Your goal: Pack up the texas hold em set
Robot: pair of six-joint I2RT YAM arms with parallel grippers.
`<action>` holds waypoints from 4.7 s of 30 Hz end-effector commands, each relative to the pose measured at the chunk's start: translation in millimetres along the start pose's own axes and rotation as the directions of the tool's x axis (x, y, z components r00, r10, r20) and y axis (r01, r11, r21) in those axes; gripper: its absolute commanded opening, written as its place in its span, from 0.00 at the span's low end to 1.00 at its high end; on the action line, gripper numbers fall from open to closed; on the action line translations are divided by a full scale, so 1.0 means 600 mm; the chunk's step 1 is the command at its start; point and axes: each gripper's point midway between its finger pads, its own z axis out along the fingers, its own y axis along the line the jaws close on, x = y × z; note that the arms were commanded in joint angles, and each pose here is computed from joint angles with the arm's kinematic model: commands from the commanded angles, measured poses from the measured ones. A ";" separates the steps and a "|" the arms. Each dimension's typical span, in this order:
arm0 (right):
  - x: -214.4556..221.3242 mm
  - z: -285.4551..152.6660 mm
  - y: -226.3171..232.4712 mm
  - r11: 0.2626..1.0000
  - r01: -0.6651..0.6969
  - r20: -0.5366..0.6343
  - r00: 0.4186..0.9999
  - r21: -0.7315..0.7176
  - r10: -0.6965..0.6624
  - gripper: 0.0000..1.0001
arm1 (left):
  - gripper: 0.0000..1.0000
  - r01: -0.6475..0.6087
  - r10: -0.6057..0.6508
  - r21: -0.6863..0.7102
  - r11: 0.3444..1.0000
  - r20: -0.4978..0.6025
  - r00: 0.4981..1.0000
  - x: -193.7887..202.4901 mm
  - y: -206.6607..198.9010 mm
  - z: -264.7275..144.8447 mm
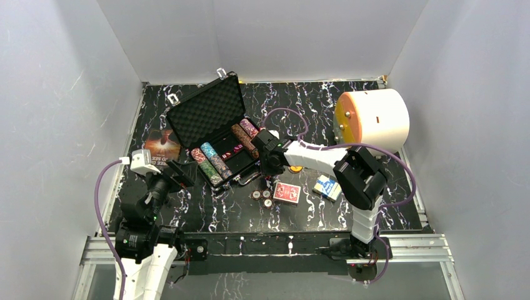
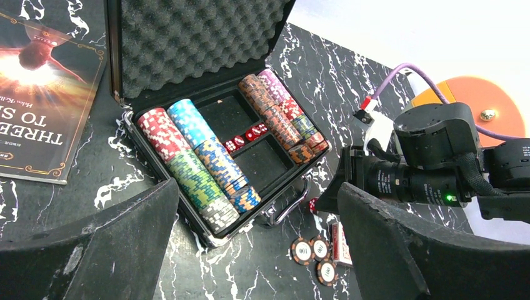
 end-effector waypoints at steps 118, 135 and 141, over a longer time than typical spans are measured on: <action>-0.217 0.065 0.205 0.932 0.303 0.215 0.941 -0.201 -0.260 0.26 | 0.98 0.013 -0.010 -0.064 0.998 0.050 0.999 -0.015 0.018 0.000; -0.218 0.058 0.200 0.933 0.308 0.212 0.940 -0.188 -0.268 0.42 | 0.98 0.015 -0.011 -0.062 0.998 0.060 0.998 -0.018 0.017 -0.003; -0.227 0.047 0.209 0.929 0.309 0.225 0.938 -0.203 -0.263 0.43 | 0.98 0.015 -0.012 -0.063 0.998 0.057 0.998 -0.017 0.018 -0.002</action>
